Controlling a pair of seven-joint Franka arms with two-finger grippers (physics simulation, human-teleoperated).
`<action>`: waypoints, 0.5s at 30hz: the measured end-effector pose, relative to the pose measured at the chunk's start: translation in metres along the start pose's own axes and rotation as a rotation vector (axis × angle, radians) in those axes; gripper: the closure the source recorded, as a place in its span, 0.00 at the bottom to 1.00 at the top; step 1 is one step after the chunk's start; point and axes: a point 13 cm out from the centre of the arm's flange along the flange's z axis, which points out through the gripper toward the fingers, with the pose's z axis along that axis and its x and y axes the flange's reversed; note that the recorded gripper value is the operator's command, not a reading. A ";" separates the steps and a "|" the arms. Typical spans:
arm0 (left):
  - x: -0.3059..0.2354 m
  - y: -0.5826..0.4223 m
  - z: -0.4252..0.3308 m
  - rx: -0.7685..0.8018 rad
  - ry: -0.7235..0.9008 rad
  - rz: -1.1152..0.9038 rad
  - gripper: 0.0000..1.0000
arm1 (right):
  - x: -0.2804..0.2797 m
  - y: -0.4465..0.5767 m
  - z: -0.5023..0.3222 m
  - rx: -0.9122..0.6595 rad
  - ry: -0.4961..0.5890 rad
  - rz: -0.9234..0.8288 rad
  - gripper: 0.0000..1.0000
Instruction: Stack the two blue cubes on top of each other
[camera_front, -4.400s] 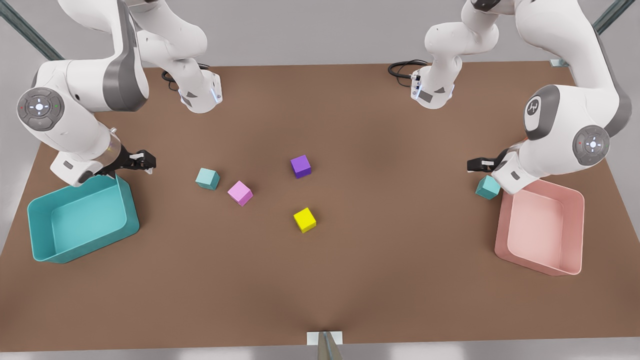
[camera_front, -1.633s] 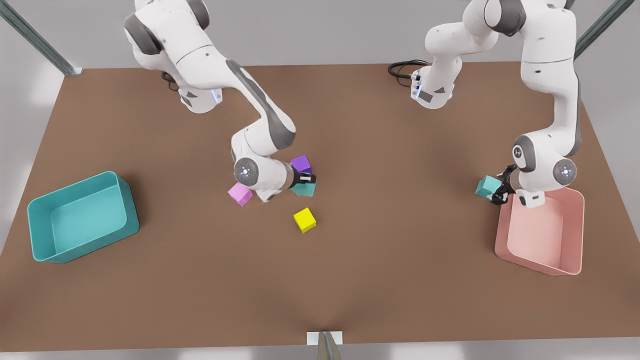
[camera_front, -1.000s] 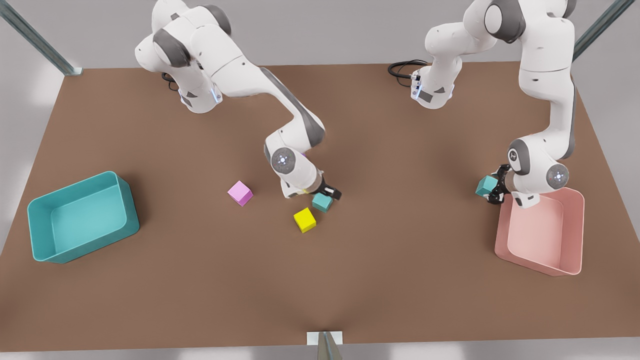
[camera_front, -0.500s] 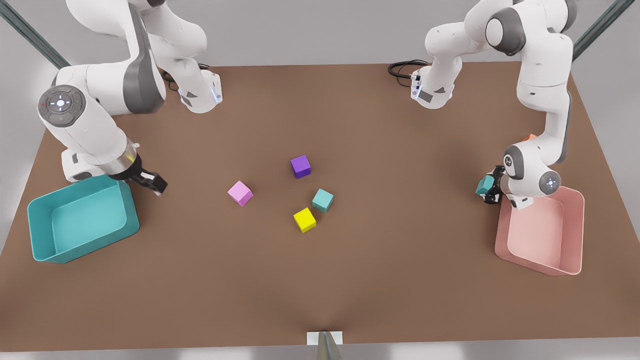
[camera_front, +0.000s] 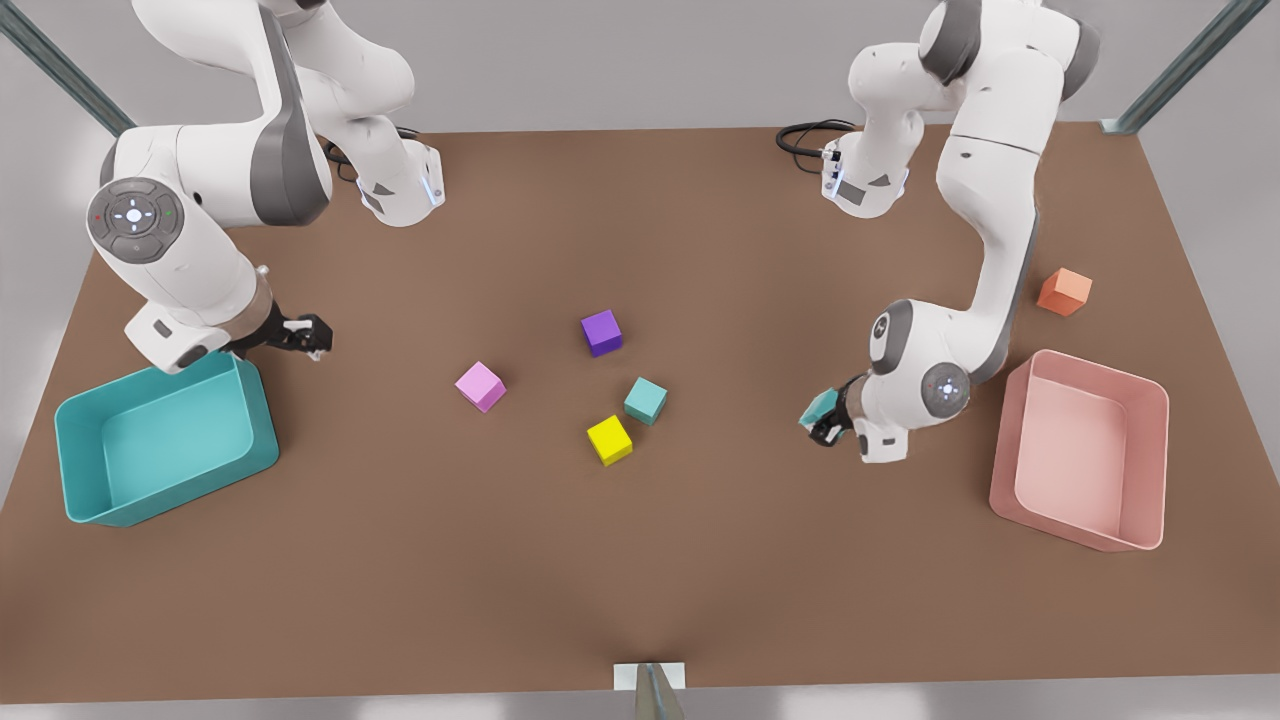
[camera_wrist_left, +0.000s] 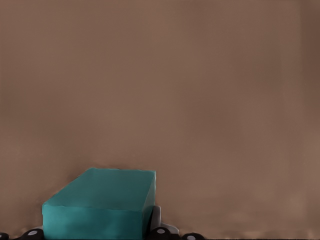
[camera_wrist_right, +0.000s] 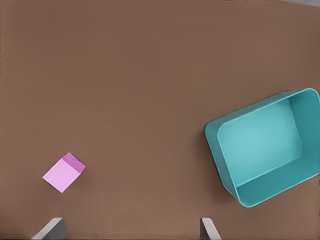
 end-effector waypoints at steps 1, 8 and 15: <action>0.035 -0.048 -0.009 0.031 -0.006 0.062 0.47 | 0.000 0.000 0.000 0.000 0.001 -0.016 0.00; 0.145 -0.132 0.028 0.005 -0.055 0.197 0.47 | 0.002 -0.001 0.000 0.002 0.005 -0.107 0.00; 0.234 -0.149 0.045 0.024 -0.038 0.231 0.47 | -0.006 0.010 0.017 0.018 0.038 -0.186 0.00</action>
